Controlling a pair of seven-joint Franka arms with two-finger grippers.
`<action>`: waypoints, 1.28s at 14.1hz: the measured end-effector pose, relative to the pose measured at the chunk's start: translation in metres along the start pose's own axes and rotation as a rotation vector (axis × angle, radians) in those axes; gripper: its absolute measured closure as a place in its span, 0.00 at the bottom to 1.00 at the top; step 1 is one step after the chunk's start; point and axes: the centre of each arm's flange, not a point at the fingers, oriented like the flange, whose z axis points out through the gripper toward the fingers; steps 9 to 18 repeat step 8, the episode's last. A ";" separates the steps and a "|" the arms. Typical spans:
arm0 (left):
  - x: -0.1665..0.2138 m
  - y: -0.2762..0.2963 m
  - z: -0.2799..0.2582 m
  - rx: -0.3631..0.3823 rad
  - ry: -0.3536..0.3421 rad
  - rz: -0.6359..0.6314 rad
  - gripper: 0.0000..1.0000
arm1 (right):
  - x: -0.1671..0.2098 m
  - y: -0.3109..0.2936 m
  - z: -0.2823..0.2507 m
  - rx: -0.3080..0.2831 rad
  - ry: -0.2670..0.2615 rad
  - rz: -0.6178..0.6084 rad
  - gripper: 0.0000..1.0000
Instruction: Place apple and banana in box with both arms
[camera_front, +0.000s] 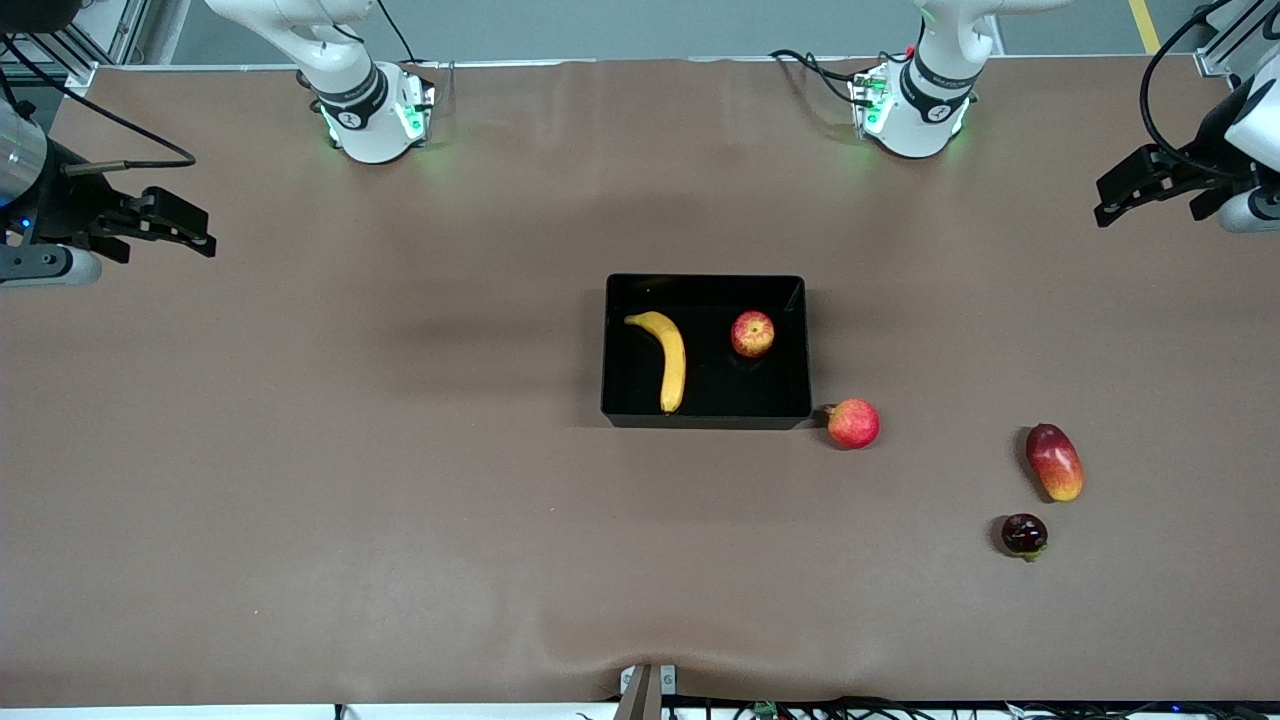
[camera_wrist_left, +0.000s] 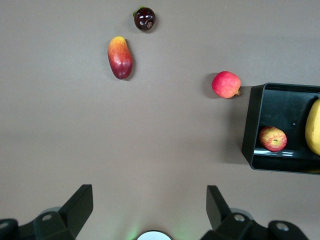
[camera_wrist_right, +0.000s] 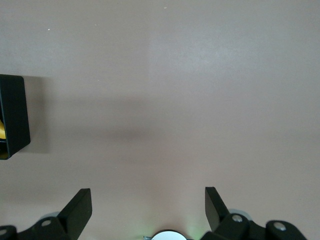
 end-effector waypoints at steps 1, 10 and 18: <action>0.000 0.001 0.000 0.000 0.000 0.001 0.00 | 0.000 0.000 0.000 0.000 0.000 0.000 0.00; 0.000 0.000 0.000 0.000 -0.002 -0.003 0.00 | -0.001 0.006 -0.003 0.001 0.008 0.006 0.00; 0.000 0.000 0.000 0.000 -0.002 -0.003 0.00 | -0.001 0.006 -0.003 0.001 0.008 0.006 0.00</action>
